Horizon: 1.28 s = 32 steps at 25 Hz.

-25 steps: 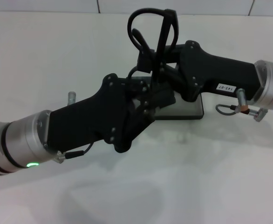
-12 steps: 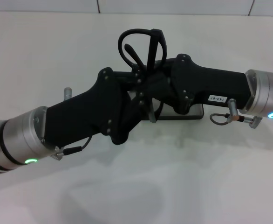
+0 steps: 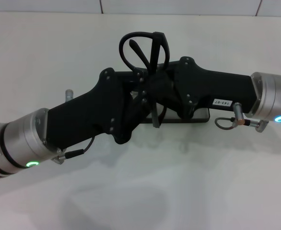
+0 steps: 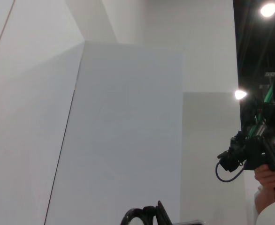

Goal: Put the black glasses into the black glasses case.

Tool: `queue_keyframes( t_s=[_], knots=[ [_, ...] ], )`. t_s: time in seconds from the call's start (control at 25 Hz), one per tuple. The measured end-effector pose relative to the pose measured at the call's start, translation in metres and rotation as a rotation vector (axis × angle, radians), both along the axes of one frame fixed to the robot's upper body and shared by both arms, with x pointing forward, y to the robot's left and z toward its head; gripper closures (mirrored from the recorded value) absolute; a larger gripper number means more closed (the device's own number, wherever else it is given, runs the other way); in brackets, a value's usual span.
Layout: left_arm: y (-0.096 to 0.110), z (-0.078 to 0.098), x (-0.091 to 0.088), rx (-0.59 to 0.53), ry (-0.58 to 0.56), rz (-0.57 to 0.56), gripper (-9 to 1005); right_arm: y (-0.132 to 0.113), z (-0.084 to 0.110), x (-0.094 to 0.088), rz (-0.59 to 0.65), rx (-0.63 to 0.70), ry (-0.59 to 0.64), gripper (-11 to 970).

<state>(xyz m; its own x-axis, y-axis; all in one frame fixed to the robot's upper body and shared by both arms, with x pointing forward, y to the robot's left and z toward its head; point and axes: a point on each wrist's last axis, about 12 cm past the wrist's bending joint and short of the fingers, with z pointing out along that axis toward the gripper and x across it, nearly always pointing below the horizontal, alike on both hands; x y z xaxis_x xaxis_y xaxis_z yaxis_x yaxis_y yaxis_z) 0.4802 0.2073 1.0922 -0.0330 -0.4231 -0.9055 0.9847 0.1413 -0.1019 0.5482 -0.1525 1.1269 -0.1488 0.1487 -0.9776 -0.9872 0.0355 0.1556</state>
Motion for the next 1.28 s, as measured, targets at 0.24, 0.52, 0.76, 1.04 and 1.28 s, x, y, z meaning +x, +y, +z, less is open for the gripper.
queue_keyframes(
  t_s=[0.24, 0.52, 0.76, 1.04, 1.28],
  knots=[
    [0.0002, -0.0005, -0.0002, 0.001, 0.001, 0.002, 937, 0.0036, 0.0007, -0.0005, 0.010, -0.010, -0.009, 862],
    [0.0000, -0.0010, 0.0004, 0.006, 0.004, 0.007, 938, 0.0050, 0.0006, -0.0006, 0.008, -0.013, -0.010, 862],
    [0.0003, -0.0014, -0.0004, 0.007, 0.004, 0.006, 936, 0.0023, -0.0002, -0.0007, -0.005, -0.007, -0.005, 862],
    [0.0006, -0.0017, -0.0015, 0.006, 0.001, 0.004, 934, 0.0012, 0.0003, -0.0001, -0.013, -0.002, -0.005, 862],
    [0.0014, -0.0009, -0.0029, -0.002, -0.004, -0.001, 935, 0.0002, 0.0006, 0.0004, -0.019, 0.002, -0.005, 862]
  ],
)
